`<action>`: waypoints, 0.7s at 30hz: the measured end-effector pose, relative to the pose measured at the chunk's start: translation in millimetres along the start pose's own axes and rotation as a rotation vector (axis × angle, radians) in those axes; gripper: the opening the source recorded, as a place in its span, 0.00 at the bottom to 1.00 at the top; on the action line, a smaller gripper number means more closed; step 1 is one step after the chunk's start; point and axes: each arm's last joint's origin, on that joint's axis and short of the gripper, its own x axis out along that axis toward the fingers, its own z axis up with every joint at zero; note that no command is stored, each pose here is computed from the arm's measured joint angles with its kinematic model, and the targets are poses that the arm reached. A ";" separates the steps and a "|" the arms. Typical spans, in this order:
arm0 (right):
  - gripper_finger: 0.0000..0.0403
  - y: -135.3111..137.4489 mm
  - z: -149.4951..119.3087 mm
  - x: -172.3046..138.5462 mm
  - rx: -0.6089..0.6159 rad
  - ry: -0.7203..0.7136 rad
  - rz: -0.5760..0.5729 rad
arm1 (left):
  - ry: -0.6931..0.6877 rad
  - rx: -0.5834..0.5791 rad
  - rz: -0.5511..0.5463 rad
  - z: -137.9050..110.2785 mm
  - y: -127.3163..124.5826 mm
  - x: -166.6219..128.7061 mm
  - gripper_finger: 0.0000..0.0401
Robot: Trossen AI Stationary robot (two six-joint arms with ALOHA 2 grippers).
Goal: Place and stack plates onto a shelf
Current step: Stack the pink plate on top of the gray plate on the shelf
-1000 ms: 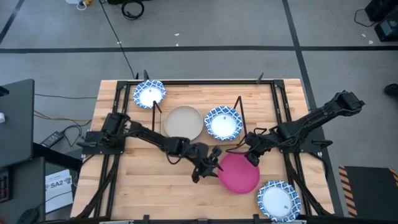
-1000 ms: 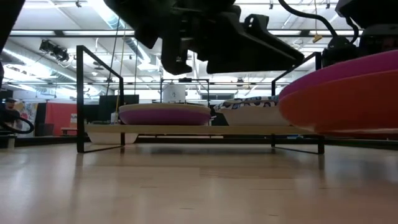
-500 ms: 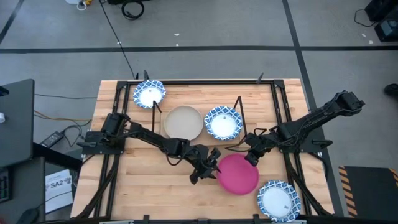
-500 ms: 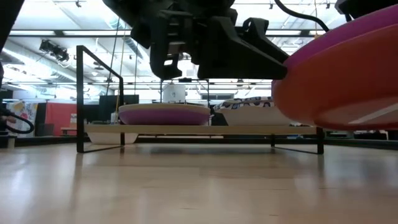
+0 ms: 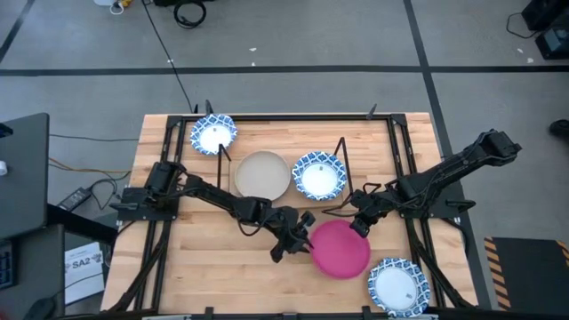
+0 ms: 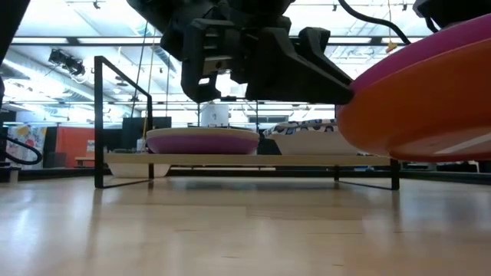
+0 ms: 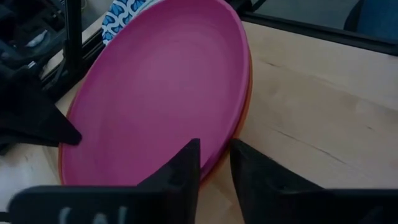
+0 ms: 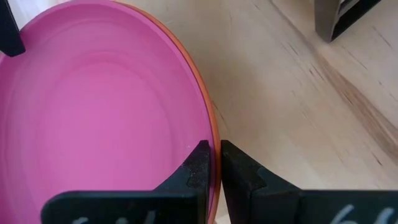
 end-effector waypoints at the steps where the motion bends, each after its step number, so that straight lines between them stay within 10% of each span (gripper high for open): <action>1: 0.08 0.1 0.1 0.0 0.000 -0.001 0.001 | -0.001 0.000 -0.001 0.1 -0.1 0.0 0.20; 21: 0.08 4.3 -2.3 -0.3 0.246 0.120 0.073 | -0.037 0.108 -0.021 3.8 -2.4 0.5 0.11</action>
